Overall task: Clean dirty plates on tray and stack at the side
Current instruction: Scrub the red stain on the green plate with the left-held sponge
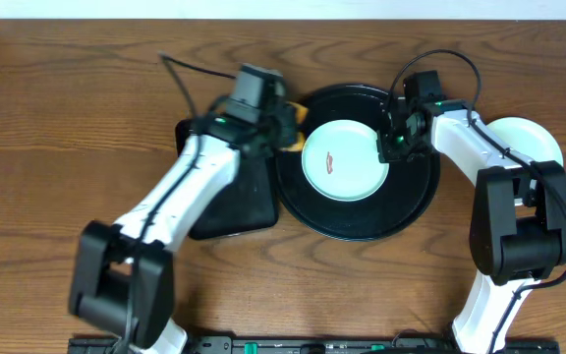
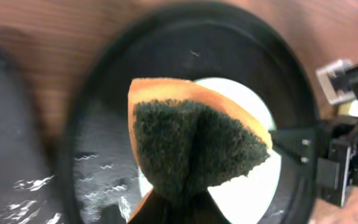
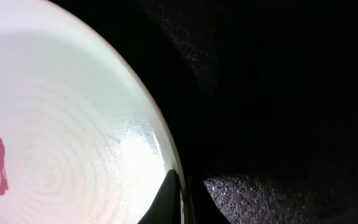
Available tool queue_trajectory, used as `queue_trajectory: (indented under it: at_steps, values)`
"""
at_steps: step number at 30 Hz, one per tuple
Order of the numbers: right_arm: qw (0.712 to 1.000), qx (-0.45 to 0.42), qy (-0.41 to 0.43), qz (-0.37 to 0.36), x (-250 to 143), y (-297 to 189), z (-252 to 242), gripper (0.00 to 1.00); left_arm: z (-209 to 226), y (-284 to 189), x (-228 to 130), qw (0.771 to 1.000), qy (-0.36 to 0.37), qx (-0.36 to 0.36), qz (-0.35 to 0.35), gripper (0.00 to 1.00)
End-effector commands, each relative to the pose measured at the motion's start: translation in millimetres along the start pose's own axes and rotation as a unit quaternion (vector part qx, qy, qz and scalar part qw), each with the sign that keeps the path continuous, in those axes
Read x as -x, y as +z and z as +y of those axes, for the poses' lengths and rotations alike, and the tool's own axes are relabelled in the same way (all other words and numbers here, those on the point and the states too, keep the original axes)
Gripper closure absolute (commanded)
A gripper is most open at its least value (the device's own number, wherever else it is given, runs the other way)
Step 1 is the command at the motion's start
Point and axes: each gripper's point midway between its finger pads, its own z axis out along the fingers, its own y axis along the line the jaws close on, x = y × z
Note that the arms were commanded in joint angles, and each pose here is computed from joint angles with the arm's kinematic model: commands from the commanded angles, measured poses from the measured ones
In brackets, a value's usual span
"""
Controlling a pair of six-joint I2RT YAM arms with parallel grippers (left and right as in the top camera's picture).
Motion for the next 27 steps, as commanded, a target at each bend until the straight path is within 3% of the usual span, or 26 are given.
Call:
queue_trajectory:
  at_steps: [1, 8, 16, 23, 27]
  values:
    - [1.0, 0.011, -0.013, 0.026, -13, 10, 7, 0.99, -16, 39, -25, 0.999, -0.029, -0.015, 0.036, 0.93]
    - [0.999, 0.011, -0.011, 0.031, -15, 9, 7, 0.99, -40, 97, -58, 0.996, -0.05, -0.038, 0.055, 0.93]
    - [0.999, 0.011, -0.011, 0.034, -17, 9, 7, 0.99, -33, 132, -92, 0.992, -0.081, -0.03, 0.096, 0.92]
    - [0.999, 0.01, -0.009, 0.04, -20, 9, 7, 0.99, 49, 125, -88, 0.986, -0.043, 0.139, 0.081, 0.93]
    - [0.999, 0.01, -0.008, 0.044, -22, 9, 7, 0.99, 73, 110, -78, 0.975, -0.004, 0.21, 0.076, 0.93]
